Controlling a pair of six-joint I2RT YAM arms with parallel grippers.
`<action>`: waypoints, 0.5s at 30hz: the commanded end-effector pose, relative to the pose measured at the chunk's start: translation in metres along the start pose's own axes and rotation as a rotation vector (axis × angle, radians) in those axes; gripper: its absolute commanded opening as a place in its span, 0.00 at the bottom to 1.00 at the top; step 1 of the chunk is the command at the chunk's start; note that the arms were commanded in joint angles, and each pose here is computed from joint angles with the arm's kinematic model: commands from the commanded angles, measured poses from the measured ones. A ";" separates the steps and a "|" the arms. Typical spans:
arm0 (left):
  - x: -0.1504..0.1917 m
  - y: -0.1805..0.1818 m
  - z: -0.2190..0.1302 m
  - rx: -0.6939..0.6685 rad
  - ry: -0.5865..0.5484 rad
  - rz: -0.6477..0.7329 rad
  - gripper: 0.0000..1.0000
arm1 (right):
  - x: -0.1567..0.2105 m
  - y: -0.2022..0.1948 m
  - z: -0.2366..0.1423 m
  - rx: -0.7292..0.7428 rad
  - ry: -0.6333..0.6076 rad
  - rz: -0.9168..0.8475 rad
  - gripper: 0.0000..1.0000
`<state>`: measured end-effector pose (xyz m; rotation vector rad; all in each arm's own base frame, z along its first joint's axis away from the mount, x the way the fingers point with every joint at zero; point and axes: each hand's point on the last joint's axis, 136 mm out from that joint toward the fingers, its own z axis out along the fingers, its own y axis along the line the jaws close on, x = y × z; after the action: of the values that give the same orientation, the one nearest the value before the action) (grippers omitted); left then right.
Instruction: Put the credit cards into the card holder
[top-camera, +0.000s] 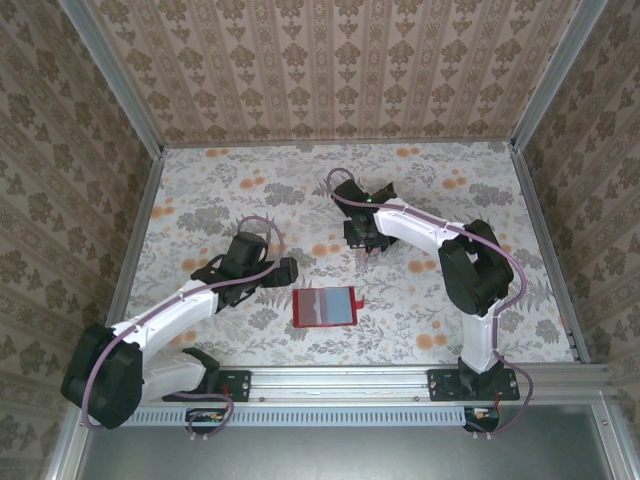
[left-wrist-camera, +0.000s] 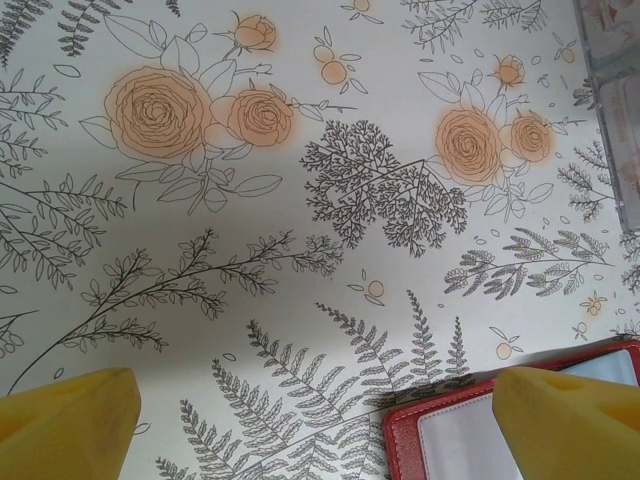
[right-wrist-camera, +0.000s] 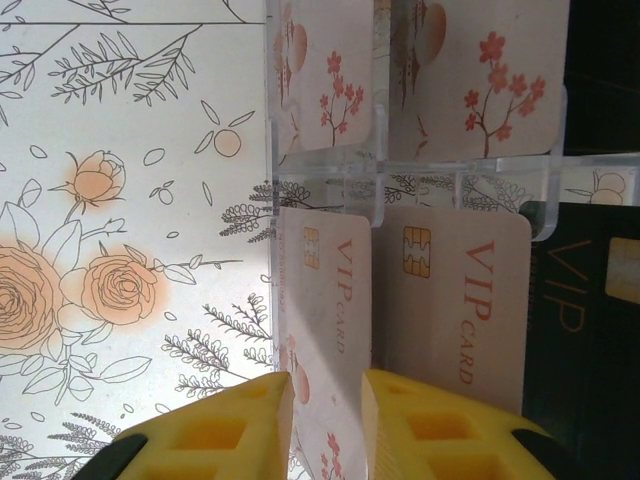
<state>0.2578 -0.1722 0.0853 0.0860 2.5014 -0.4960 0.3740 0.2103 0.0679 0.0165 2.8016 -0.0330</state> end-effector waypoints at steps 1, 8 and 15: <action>-0.013 -0.008 -0.002 0.030 -0.028 0.001 1.00 | 0.008 -0.015 0.000 0.046 0.030 -0.015 0.27; -0.013 -0.009 -0.002 0.035 -0.030 0.001 1.00 | 0.006 -0.010 -0.007 0.048 0.013 -0.044 0.27; -0.012 -0.010 0.000 0.042 -0.026 -0.001 1.00 | -0.004 -0.001 -0.025 0.044 -0.045 -0.066 0.27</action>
<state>0.2604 -0.1767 0.0891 0.0921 2.4820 -0.5245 0.3702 0.2137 0.0689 -0.0437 2.7927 -0.0702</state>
